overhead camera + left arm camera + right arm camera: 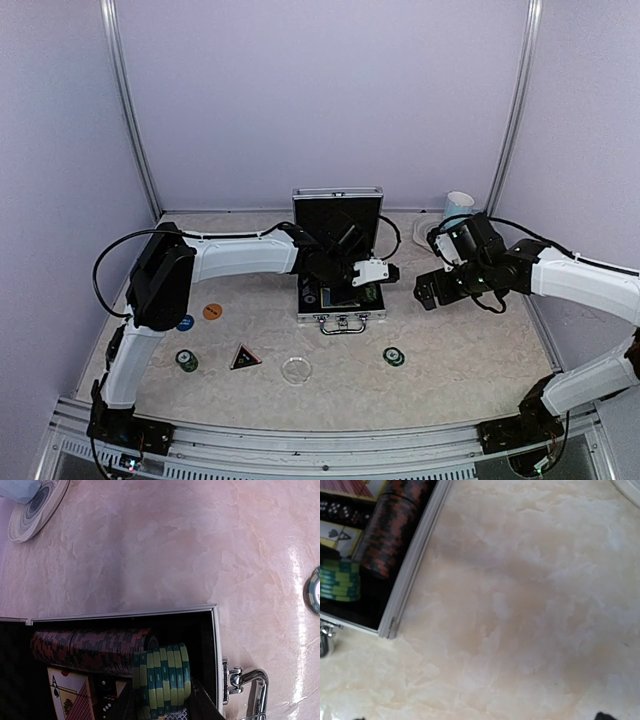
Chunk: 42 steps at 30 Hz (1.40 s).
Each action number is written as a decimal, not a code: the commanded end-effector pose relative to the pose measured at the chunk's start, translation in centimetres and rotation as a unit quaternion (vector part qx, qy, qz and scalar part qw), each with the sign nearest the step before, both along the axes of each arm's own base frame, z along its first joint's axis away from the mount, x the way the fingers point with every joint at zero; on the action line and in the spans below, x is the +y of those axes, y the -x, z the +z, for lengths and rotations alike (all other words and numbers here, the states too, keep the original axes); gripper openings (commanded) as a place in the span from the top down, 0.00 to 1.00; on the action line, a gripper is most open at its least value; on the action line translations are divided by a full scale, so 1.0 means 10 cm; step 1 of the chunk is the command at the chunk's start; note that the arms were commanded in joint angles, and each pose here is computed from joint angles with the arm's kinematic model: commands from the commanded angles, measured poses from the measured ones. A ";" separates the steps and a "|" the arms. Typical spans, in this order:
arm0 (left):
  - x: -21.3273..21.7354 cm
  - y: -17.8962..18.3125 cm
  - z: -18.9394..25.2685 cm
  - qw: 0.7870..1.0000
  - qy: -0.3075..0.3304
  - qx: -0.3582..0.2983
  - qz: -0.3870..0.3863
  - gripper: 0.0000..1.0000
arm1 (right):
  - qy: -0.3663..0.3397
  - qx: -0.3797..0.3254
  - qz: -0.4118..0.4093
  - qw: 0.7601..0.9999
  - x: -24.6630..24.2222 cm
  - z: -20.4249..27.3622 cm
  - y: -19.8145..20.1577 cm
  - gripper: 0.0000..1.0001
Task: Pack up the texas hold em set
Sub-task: Place the pile of poker chips in the slot.
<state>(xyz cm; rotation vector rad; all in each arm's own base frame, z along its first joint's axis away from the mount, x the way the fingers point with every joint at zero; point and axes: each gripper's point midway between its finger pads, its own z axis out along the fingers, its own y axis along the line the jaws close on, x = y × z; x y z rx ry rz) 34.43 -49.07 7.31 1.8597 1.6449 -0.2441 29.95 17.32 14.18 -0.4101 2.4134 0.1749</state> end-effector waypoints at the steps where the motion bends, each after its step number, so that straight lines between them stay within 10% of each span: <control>1: -0.09 -0.03 -0.05 1.000 0.015 -0.008 -0.001 1.00 | -0.004 0.010 -0.004 1.000 -0.01 -0.05 -0.01 0.01; 42: -0.01 -0.05 -0.31 0.999 -0.023 -0.014 0.025 0.62 | 0.004 0.011 0.005 1.000 0.01 -0.04 -0.03 0.01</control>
